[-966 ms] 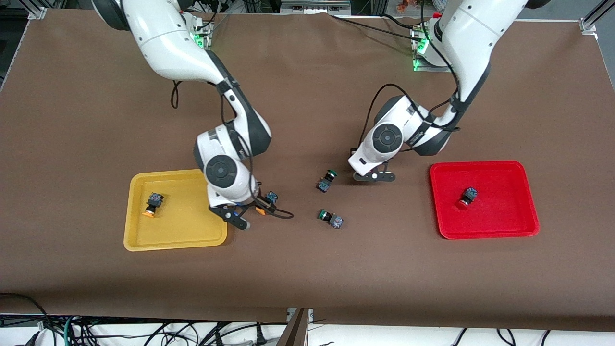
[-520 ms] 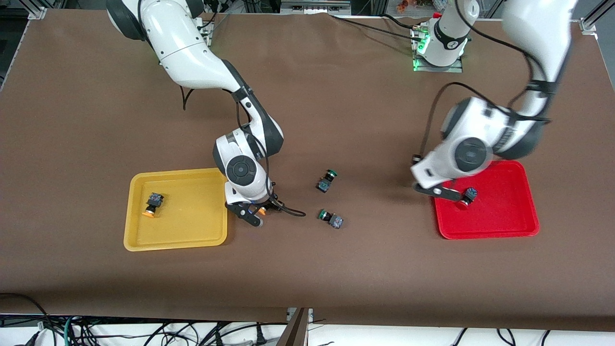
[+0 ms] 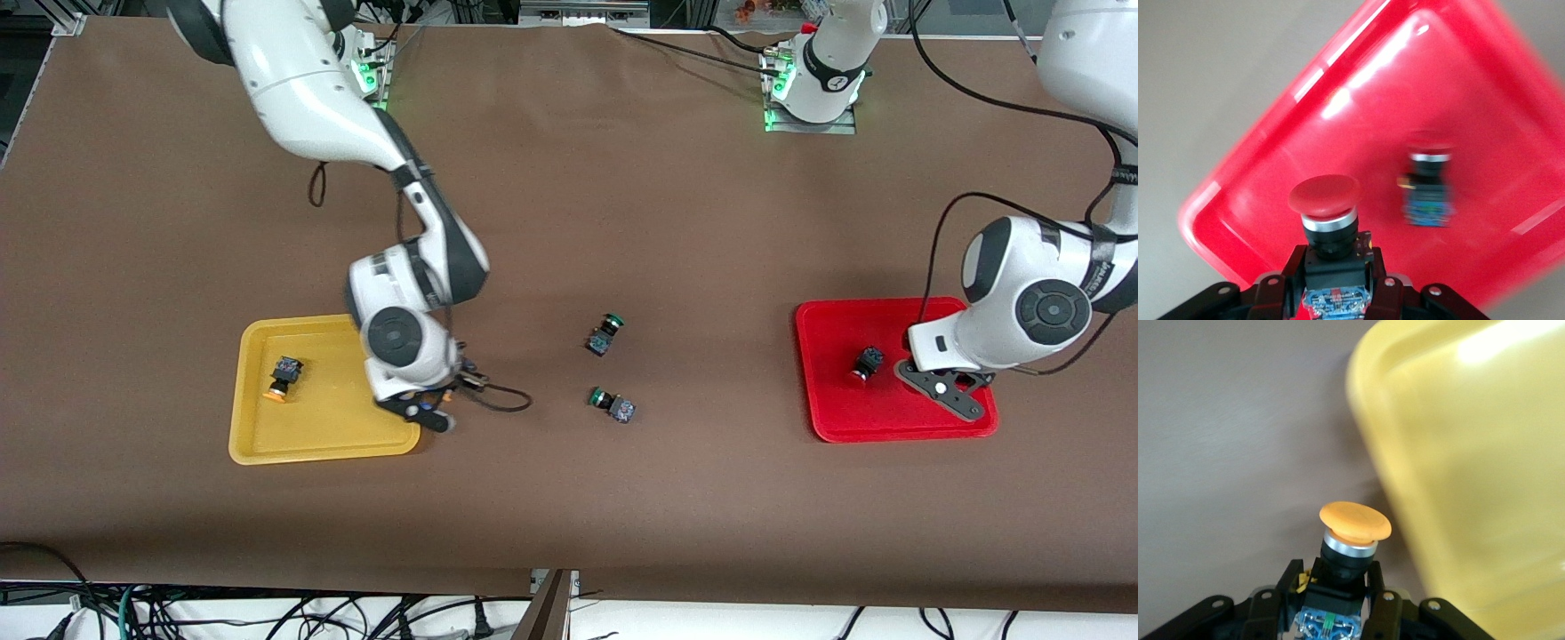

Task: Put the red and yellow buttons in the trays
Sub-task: 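Lower the red button into the red tray while the right lowers yellow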

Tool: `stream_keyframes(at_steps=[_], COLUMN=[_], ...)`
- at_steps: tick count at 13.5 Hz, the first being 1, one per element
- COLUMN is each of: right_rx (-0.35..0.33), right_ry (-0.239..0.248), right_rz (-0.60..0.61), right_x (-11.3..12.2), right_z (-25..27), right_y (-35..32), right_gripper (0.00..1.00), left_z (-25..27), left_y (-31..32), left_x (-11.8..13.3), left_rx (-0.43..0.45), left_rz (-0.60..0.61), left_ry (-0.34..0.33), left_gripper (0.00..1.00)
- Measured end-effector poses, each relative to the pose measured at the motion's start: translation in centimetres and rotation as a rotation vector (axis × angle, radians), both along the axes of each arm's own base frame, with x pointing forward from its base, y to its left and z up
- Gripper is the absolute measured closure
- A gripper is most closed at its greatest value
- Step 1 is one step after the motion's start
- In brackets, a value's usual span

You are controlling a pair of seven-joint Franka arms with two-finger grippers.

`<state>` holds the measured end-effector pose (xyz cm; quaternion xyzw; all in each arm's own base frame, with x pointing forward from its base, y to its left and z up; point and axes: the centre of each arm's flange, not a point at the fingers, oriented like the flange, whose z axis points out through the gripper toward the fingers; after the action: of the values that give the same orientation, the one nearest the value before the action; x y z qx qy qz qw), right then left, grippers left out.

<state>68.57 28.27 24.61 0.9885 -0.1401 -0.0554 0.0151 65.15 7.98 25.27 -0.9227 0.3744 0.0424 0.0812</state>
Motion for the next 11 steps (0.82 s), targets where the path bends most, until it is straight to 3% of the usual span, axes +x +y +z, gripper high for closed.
stream_keyframes(at_steps=[3,6,8,10,11], right_rx=[0.015,0.022,0.025,0.023,0.020], right_ry=[0.073,0.142,0.164,0.174,0.172], right_rz=[0.137,0.193,0.199,0.196,0.203], right_x=[1.8,1.7,1.6,1.6,1.6], right_z=[1.3,-1.7,-3.6,-4.5,-4.5], right_y=[-8.3,-13.5,-15.0,-15.5,-15.6], right_gripper=[0.56,0.56,0.56,0.42,0.33], left_z=[-4.3,-3.9,-1.9,2.6,5.6], left_y=[3.3,1.8,-0.1,-3.4,-5.5], left_x=[-0.1,0.5,1.0,1.5,1.6], left_rx=[-0.044,-0.056,-0.056,-0.070,-0.065], left_rz=[-0.075,-0.112,-0.125,-0.077,-0.026], left_ry=[-0.016,-0.024,0.008,0.093,0.133], left_gripper=[0.59,0.36,0.17,0.00,0.00])
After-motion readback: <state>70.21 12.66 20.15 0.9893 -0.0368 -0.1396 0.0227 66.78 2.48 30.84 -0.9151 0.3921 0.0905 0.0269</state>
